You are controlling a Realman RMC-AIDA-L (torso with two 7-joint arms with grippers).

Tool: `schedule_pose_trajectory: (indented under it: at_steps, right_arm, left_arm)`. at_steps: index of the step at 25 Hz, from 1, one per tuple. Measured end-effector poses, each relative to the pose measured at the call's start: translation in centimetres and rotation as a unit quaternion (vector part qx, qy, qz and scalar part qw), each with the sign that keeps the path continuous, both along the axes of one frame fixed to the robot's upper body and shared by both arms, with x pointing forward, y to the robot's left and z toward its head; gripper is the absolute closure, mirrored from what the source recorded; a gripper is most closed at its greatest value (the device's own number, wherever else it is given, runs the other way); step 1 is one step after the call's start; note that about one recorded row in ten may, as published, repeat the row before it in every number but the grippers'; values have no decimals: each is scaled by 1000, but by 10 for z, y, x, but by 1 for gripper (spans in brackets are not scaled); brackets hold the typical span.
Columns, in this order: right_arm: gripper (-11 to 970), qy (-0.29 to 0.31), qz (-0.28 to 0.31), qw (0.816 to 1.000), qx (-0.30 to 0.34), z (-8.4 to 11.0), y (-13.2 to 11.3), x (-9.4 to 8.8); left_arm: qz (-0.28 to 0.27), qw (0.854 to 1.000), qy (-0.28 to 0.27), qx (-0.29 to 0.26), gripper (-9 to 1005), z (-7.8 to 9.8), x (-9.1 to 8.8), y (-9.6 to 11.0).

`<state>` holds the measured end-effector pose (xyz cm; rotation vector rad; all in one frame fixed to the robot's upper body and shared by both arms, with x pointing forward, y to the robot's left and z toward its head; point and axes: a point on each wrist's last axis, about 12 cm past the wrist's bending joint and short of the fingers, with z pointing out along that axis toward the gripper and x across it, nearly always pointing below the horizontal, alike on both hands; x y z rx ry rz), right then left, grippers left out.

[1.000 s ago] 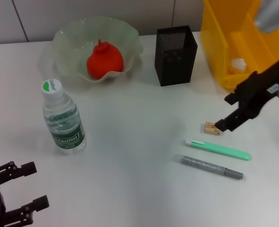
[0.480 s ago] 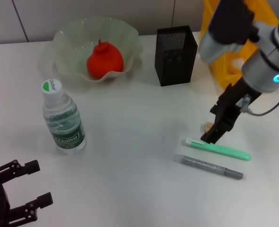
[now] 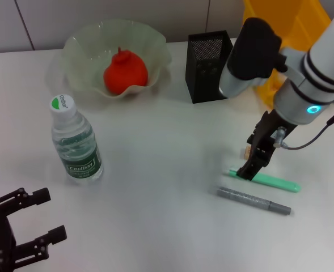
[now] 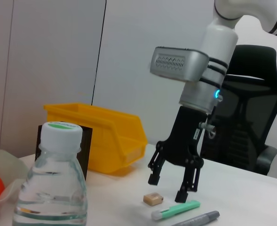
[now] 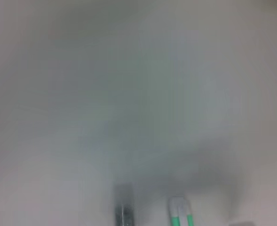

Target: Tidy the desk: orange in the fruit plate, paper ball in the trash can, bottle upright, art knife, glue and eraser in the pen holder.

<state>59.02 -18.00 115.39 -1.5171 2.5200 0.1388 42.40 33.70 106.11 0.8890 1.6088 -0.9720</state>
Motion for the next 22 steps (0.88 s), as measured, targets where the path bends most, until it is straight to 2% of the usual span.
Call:
schedule_pose_trajectory:
  at_steps: [14, 22]
  right_arm:
    - [119, 1, 24, 1000, -18, -22, 22, 1]
    - [149, -2, 22, 1000, -19, -24, 23, 2]
  left_arm:
    - [5, 1000, 1, 1, 226, -2, 2, -2]
    - [7, 1000, 2, 2, 226, -3, 2, -2]
